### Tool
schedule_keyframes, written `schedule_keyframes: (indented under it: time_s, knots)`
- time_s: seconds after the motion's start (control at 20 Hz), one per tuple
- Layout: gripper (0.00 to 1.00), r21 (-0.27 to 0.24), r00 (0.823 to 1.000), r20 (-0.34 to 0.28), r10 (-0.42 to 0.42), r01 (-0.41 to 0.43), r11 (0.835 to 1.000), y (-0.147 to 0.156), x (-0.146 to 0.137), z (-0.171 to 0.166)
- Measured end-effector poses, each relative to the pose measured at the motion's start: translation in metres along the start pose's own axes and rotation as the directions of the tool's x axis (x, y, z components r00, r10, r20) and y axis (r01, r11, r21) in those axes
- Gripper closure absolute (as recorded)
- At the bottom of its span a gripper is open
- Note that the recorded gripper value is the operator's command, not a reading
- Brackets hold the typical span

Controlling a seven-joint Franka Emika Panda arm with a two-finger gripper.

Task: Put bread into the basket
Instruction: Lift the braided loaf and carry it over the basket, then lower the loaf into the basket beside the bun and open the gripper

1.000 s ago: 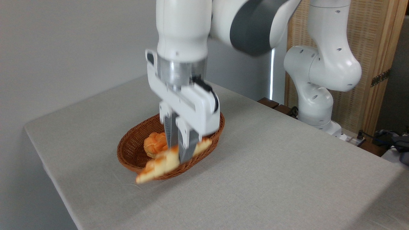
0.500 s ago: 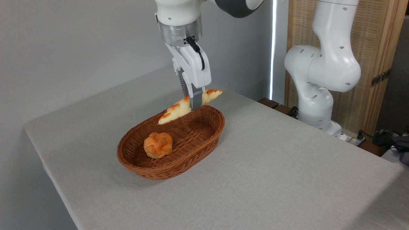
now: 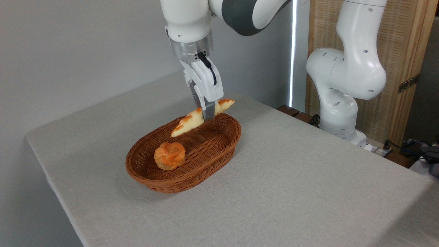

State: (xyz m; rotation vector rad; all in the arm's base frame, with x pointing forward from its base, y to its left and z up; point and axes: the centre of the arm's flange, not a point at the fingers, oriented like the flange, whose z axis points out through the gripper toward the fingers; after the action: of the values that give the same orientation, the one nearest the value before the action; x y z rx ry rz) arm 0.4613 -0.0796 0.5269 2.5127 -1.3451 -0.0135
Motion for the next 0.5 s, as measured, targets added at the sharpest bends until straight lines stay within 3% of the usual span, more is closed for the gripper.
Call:
schedule_keyframes:
  time_s: [0.05, 0.2, 0.4, 0.5]
  knots:
    - [0.55, 0.003, 0.999, -0.007, -0.044, 0.044, 0.999, -0.0023, 0.0013, 0.0013]
    - [0.6, -0.002, 0.984, -0.026, -0.174, 0.174, 0.985, -0.0075, 0.0051, 0.0055]
    - [0.6, -0.012, 0.961, -0.031, -0.275, 0.275, 0.961, -0.0099, 0.005, 0.0068]
    - [0.57, -0.034, 0.942, -0.065, -0.328, 0.326, 0.945, -0.0116, 0.006, 0.0044]
